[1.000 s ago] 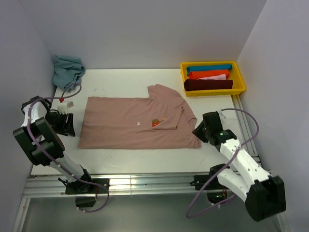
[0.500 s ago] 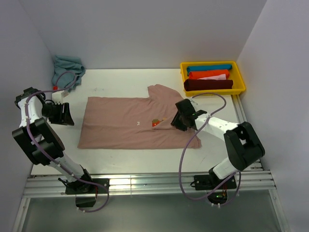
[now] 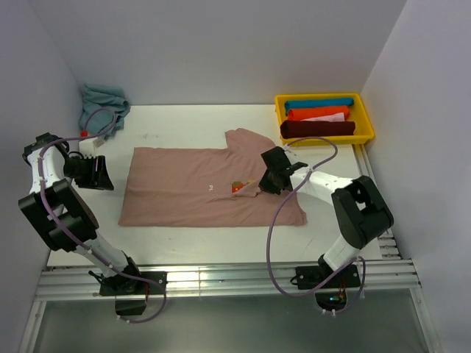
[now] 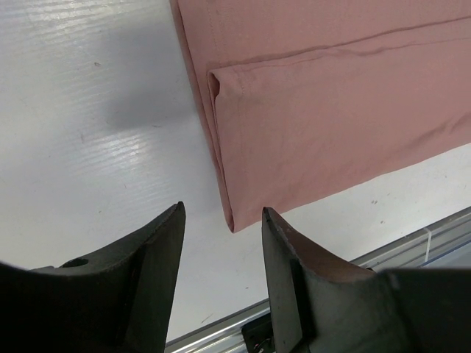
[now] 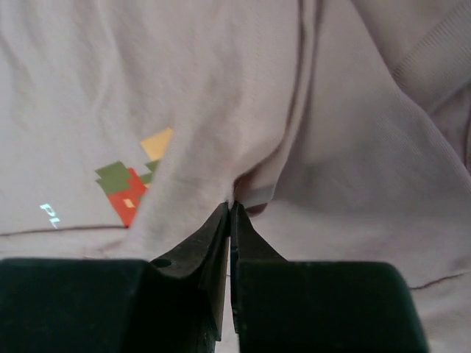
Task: Roll the t-shirts
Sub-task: Fold the tshirt
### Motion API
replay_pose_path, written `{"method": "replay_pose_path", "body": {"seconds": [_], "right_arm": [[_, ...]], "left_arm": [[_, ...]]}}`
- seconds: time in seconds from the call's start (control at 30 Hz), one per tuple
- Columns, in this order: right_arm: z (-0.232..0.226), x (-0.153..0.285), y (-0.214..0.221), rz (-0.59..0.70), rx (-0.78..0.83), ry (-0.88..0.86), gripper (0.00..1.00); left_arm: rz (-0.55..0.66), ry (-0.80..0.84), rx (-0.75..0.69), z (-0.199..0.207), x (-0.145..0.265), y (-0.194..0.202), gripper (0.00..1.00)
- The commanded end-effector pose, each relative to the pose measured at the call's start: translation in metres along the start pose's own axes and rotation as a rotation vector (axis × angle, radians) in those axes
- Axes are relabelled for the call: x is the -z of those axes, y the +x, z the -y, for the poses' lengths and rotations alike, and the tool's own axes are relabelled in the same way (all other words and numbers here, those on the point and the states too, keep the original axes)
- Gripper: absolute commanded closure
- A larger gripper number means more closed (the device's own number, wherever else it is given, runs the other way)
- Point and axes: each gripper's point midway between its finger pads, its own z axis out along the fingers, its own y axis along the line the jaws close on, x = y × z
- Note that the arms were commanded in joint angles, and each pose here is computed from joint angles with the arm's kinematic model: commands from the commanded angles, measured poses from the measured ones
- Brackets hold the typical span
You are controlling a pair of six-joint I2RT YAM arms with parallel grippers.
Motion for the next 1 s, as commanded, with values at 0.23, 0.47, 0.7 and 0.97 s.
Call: {"method": "replay_pose_path", "body": {"seconds": [0.23,0.47,0.7,0.97], "right_arm": [[-0.051,-0.004,-0.039,0.057,0.065,-0.036,0.94],[-0.072,-0.017,-0.047,0.052,0.088,-0.066,0.93],[-0.088,-0.026,-0.052,0.054,0.110,-0.102,0.80],[-0.106,-0.028,-0.067,0.077,0.137,-0.121,0.73]], "left_arm": [[0.030,0.026,-0.005,0.004,0.003,-0.008,0.49],[0.018,0.032,-0.002,0.004,-0.003,-0.005,0.49],[0.009,0.041,-0.003,0.007,-0.013,-0.007,0.48],[0.026,0.032,-0.002,0.003,-0.024,-0.021,0.45]]}}
